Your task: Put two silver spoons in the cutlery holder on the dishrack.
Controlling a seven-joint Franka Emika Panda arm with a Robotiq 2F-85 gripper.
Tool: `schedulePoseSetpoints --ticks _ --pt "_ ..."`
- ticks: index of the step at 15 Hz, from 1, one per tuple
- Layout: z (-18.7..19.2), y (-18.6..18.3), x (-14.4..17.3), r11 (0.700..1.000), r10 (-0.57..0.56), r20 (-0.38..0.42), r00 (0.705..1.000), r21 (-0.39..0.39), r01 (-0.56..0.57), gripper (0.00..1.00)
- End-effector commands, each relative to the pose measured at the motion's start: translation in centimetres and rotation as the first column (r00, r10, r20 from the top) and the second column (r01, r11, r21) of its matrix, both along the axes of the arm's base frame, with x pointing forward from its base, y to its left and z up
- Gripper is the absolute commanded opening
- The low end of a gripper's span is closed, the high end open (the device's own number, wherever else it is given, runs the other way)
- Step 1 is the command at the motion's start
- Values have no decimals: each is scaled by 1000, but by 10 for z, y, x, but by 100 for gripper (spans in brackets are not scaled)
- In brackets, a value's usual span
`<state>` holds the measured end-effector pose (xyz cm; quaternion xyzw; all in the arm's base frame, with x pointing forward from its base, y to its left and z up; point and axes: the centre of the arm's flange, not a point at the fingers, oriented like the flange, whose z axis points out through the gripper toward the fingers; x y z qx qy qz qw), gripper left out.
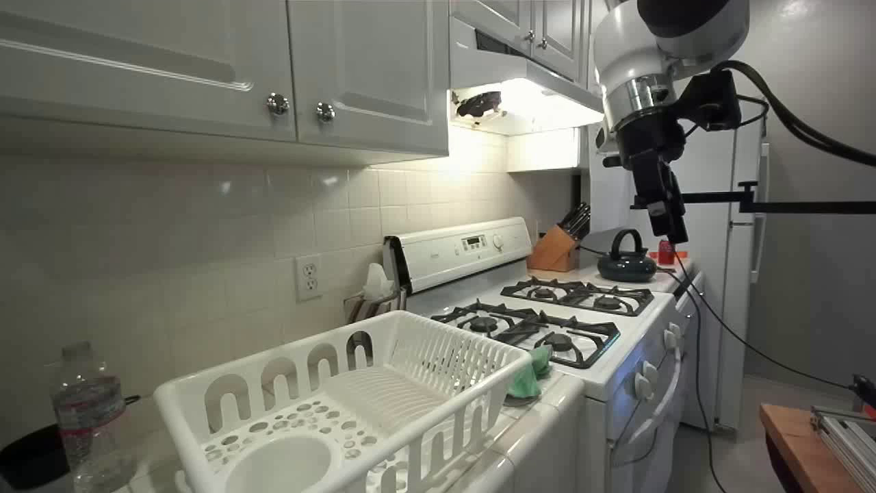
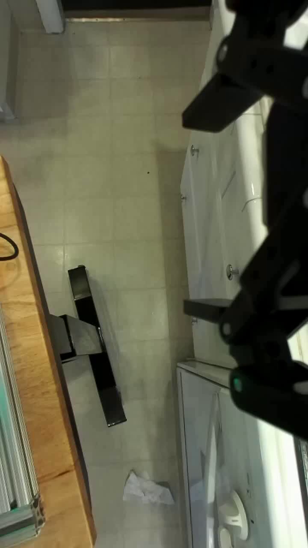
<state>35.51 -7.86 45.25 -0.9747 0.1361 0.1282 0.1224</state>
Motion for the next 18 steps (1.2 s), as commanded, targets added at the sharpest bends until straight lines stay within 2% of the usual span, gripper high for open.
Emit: schedulePoseSetpoints --ticks 1,5,7,9,11,15,17,18 --pt "0 0 0 1000 0 0 1000 0 0 100" --pt "0 0 0 1000 0 0 1000 0 0 100" --pt "-6 -12 22 993 -117 26 993 -12 118 100" --pt "-18 -25 47 979 -199 86 976 -28 202 100" --pt "-29 -32 65 969 -235 150 961 -40 243 100" --pt "-45 -50 98 956 -264 228 937 -70 286 100" --pt "-54 -59 113 961 -219 236 947 -115 251 100" --pt "-48 -49 89 961 -230 233 945 -95 258 100"
